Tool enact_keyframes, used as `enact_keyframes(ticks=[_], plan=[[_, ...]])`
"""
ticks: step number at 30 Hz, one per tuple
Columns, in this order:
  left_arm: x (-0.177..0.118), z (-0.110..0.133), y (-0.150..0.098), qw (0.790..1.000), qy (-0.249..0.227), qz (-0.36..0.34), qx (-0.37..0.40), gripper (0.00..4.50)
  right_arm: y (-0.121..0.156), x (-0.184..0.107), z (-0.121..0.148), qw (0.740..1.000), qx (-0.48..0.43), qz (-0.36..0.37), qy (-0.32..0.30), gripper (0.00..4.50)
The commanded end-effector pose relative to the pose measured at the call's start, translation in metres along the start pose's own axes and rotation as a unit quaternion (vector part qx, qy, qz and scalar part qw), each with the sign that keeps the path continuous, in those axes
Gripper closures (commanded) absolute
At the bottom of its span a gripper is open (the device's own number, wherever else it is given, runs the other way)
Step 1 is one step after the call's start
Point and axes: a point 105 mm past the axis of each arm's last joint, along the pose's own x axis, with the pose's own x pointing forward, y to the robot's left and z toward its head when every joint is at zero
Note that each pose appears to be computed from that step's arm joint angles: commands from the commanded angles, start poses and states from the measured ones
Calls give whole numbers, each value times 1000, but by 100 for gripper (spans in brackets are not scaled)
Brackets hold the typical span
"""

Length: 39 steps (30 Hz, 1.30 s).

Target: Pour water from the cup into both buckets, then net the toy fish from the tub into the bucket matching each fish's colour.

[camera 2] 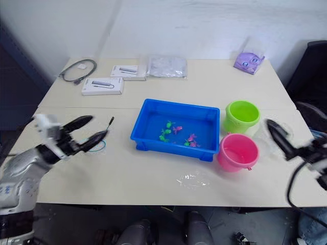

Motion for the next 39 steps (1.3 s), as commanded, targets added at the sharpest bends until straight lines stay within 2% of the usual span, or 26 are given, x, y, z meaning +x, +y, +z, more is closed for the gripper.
enact_keyframes(ticks=[1,3,7,10,12,14,17,21,24,26,28,33,39], plan=[[-47,-8,43,987,21,150,51,0,45,16,5,991,-20,127,-32,4],[-69,-14,53,979,33,194,58,0,64,15,-3,981,-14,190,-32,4],[-118,-37,67,955,85,277,63,0,80,17,-15,975,12,217,-50,4],[-145,-53,66,942,116,310,52,0,98,13,-24,966,12,251,-57,4],[-152,-57,57,941,135,307,41,0,111,10,-18,957,61,272,-80,4],[-142,-51,47,950,139,276,48,0,117,9,-14,951,96,282,-86,4],[-122,-35,46,955,120,267,51,0,120,8,-15,948,113,289,-76,4],[-59,-18,42,970,128,201,49,0,119,11,-21,950,101,287,-65,4],[-35,-22,49,959,186,213,26,0,120,11,-24,950,94,293,-58,4],[-11,-27,47,950,237,201,6,0,120,11,-24,951,91,290,-58,4],[19,-28,38,949,269,163,-2,0,120,13,-23,953,84,286,-59,4],[64,-46,33,940,318,120,-10,0,118,17,-23,960,67,267,-59,4],[94,-62,28,933,347,94,-4,0,121,14,-26,965,59,251,-53,4]])
